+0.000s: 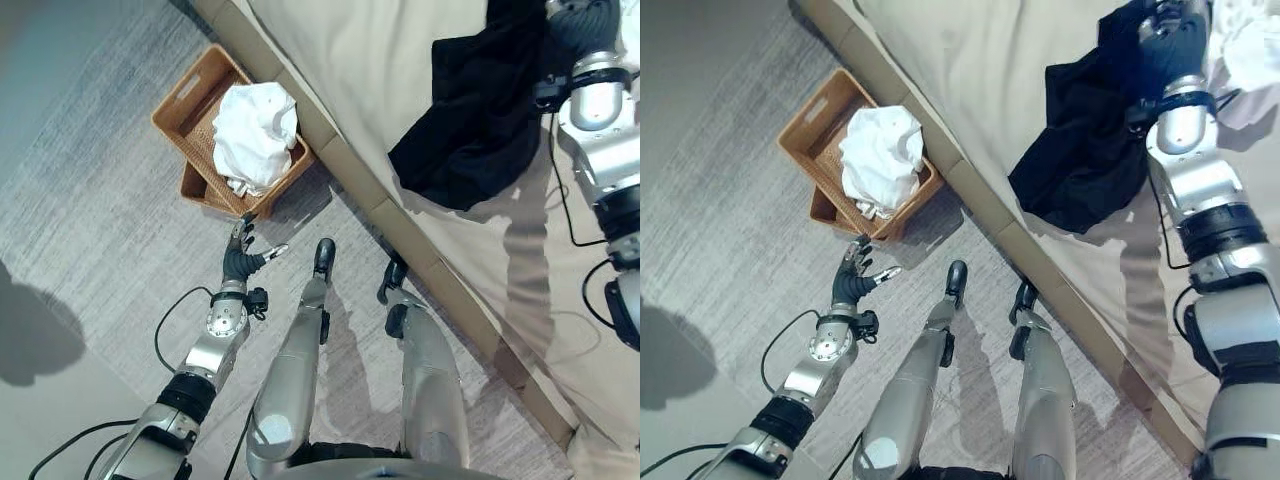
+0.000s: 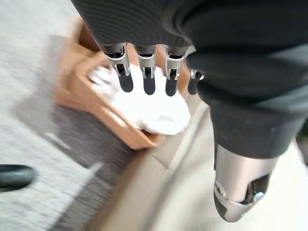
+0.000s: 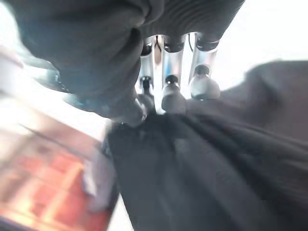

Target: Pick up clothes into the bucket

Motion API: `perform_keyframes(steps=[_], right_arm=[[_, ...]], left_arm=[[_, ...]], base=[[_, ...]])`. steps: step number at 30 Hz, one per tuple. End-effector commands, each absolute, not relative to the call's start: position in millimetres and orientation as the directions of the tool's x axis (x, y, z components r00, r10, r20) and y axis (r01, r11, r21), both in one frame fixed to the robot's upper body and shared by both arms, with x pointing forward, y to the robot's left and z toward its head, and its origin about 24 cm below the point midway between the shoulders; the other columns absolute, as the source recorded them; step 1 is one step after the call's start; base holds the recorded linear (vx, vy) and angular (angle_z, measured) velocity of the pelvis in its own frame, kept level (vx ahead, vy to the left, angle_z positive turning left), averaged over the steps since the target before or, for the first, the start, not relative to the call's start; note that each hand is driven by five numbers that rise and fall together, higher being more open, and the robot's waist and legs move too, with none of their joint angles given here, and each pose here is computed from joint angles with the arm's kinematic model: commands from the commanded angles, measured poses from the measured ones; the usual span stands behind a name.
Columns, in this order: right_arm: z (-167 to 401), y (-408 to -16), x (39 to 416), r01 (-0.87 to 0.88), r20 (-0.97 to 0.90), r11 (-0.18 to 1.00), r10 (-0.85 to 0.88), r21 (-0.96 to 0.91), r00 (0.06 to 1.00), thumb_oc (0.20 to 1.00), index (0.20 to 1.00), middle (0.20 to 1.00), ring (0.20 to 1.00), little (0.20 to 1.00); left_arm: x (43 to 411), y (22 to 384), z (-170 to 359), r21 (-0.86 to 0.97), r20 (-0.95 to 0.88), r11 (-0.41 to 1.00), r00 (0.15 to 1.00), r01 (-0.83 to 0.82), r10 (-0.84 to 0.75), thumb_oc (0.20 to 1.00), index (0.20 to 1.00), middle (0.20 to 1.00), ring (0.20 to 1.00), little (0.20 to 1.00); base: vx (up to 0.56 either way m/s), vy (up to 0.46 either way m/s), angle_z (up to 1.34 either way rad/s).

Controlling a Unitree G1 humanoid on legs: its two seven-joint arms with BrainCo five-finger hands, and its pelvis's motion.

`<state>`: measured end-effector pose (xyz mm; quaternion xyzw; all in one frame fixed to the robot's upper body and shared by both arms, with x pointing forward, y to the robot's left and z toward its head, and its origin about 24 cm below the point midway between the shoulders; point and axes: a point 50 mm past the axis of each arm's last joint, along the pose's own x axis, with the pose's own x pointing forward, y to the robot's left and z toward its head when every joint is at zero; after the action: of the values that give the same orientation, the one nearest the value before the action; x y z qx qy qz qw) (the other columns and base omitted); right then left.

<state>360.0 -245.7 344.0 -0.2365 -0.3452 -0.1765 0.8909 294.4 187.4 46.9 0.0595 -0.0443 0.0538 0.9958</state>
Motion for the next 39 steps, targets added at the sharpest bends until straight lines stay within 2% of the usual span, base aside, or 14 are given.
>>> perform_keyframes(steps=[1, 6, 11, 18, 23, 24, 25, 28, 32, 35, 36, 37, 38, 39], right_arm=[[384, -245, 333, 0.496, 0.836, 0.848, -0.126, -0.189, 0.534, 0.200, 0.200, 0.200, 0.200, 0.200], [393, -236, 322, 0.466, 0.867, 0.863, -0.071, -0.195, 0.493, 0.200, 0.200, 0.200, 0.200, 0.200], [396, -224, 315, 0.424, 0.880, 0.876, 0.000, -0.229, 0.476, 0.200, 0.200, 0.200, 0.200, 0.200], [383, -204, 317, 0.270, 0.808, 0.886, 0.173, -0.377, 0.563, 0.200, 0.200, 0.200, 0.200, 0.200], [374, -190, 322, 0.210, 0.736, 0.844, 0.277, -0.493, 0.618, 0.200, 0.200, 0.200, 0.200, 0.200], [367, -188, 330, 0.194, 0.662, 0.794, 0.315, -0.577, 0.680, 0.840, 0.840, 0.840, 0.840, 0.840], [364, -189, 334, 0.194, 0.642, 0.782, 0.312, -0.593, 0.701, 1.000, 1.000, 1.000, 1.000, 1.000], [351, -195, 344, 0.201, 0.575, 0.736, 0.296, -0.646, 0.763, 1.000, 1.000, 1.000, 1.000, 1.000], [332, -206, 351, 0.224, 0.554, 0.731, 0.244, -0.644, 0.796, 1.000, 1.000, 1.000, 1.000, 1.000], [284, -227, 359, 0.261, 0.584, 0.872, 0.034, -0.414, 0.811, 1.000, 1.000, 1.000, 1.000, 1.000], [283, -228, 358, 0.263, 0.583, 0.873, 0.030, -0.411, 0.812, 1.000, 1.000, 1.000, 1.000, 1.000], [248, -237, 361, 0.261, 0.550, 0.951, -0.129, -0.168, 0.825, 1.000, 1.000, 1.000, 1.000, 1.000], [248, -237, 361, 0.261, 0.550, 0.951, -0.130, -0.166, 0.825, 1.000, 1.000, 1.000, 1.000, 1.000], [217, -238, 362, 0.236, 0.482, 0.969, -0.244, 0.079, 0.841, 1.000, 1.000, 1.000, 1.000, 1.000]], left_arm=[[292, 196, 62, 0.138, 0.184, 0.985, 0.980, -0.106, 0.079, 1.000, 1.000, 1.000, 1.000, 1.000], [291, 199, 81, 0.114, 0.249, 0.991, 0.967, -0.076, 0.046, 1.000, 1.000, 1.000, 1.000, 1.000], [288, 192, 101, 0.182, 0.297, 0.982, 0.950, 0.046, -0.100, 1.000, 1.000, 1.000, 1.000, 1.000], [296, 170, 137, 0.278, 0.359, 0.943, 0.890, 0.183, -0.279, 1.000, 1.000, 1.000, 1.000, 1.000], [310, 159, 147, 0.322, 0.384, 0.934, 0.880, 0.154, -0.278, 1.000, 1.000, 1.000, 1.000, 1.000], [313, 160, 142, 0.319, 0.363, 0.937, 0.895, 0.143, -0.261, 1.000, 1.000, 1.000, 1.000, 1.000], [312, 161, 139, 0.312, 0.354, 0.940, 0.901, 0.138, -0.250, 1.000, 1.000, 1.000, 1.000, 1.000], [306, 170, 128, 0.306, 0.324, 0.945, 0.921, 0.114, -0.216, 1.000, 1.000, 1.000, 1.000, 1.000], [297, 178, 110, 0.290, 0.271, 0.953, 0.947, 0.091, -0.173, 1.000, 1.000, 1.000, 1.000, 1.000], [285, 182, 77, 0.236, 0.175, 0.970, 0.979, 0.062, -0.105, 1.000, 1.000, 1.000, 1.000, 1.000], [285, 182, 77, 0.239, 0.174, 0.969, 0.979, 0.064, -0.107, 1.000, 1.000, 1.000, 1.000, 1.000], [279, 185, 56, 0.215, 0.101, 0.976, 0.992, 0.047, -0.070, 1.000, 1.000, 1.000, 1.000, 1.000], [279, 185, 56, 0.216, 0.101, 0.975, 0.992, 0.048, -0.071, 1.000, 1.000, 1.000, 1.000, 1.000], [272, 190, 35, 0.190, 0.022, 0.981, 0.999, 0.026, -0.030, 1.000, 1.000, 1.000, 1.000, 1.000]], base=[[0.00, 0.045, -0.38], [0.01, 0.022, -0.35], [0.06, 0.022, -0.21], [0.07, 0.015, -0.13], [0.07, -0.001, -0.08], [0.05, -0.004, -0.16], [0.05, -0.004, -0.21], [0.00, -0.008, -0.26], [-0.01, 0.001, -0.03], [-0.05, 0.002, 0.05], [-0.05, -0.005, 0.20], [-0.04, 0.004, 0.21], [-0.05, 0.001, 0.23], [-0.04, 0.002, 0.24]])
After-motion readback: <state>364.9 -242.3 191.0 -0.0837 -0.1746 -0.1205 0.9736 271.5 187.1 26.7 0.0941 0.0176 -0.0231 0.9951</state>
